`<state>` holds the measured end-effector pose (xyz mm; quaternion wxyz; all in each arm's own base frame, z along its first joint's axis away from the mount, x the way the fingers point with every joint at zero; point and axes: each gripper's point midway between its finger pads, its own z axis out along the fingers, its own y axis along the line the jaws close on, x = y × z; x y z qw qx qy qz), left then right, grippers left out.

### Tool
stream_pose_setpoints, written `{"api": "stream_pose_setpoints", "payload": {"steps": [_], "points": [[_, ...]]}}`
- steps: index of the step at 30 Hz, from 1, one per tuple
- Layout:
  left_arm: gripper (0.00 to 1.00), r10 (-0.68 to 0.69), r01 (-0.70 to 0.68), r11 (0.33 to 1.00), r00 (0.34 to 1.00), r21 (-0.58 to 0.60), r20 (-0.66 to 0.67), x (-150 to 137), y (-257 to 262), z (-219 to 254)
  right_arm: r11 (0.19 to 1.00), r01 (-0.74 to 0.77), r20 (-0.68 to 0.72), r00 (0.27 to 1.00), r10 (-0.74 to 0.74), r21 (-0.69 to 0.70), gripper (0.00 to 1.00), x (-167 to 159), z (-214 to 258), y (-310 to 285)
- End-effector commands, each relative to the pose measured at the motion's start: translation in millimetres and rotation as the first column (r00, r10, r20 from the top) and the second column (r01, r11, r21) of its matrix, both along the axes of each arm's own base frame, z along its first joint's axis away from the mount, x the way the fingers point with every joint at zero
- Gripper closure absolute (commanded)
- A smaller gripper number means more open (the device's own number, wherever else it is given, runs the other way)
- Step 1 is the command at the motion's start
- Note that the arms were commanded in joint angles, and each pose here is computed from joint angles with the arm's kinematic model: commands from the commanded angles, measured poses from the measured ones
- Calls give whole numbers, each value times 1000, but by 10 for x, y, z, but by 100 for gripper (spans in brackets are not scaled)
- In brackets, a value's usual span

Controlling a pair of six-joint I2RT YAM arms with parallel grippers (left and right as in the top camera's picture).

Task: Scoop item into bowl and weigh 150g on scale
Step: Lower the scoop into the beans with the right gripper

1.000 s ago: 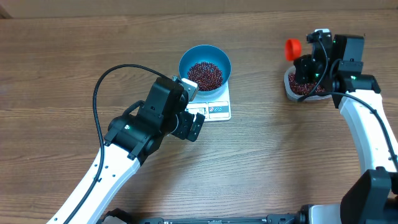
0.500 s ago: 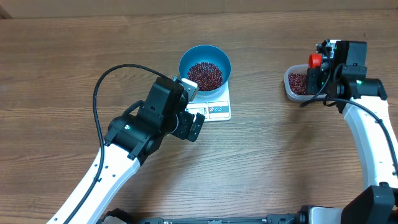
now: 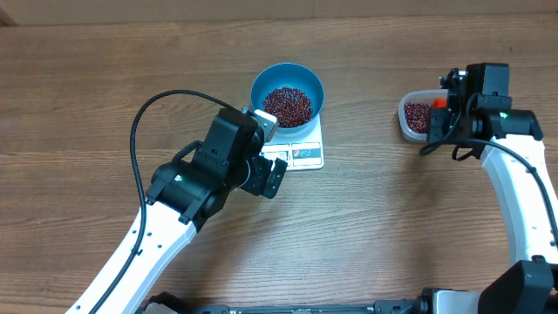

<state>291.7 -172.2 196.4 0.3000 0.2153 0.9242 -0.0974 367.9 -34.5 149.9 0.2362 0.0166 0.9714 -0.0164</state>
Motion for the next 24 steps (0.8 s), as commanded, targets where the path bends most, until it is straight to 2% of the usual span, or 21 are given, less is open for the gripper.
{"api": "stream_pose_setpoints", "payload": {"steps": [1, 15, 16, 21, 24], "points": [[0, -16, 16, 1000, 1000, 7, -7, -7, -9, -32, 1000, -3, 44, 999, 3, 7, 89, 24, 130, 21], [1, -16, 16, 1000, 1000, 7, -7, -7, -8, -33, 1000, -3, 75, 997, 3, 3, 89, 98, 136, 13], [0, -16, 16, 1000, 1000, 7, -7, -8, -8, -34, 1000, -3, 75, 997, 3, 3, 96, 99, 132, 13], [0, -16, 16, 1000, 1000, 7, -7, -7, -9, -33, 1000, -3, 79, 997, 3, 2, 96, 107, 137, 12], [0, -16, 16, 1000, 1000, 7, -7, -8, -8, -34, 1000, -3, 79, 997, 3, 2, 83, 107, 137, 12]]}}
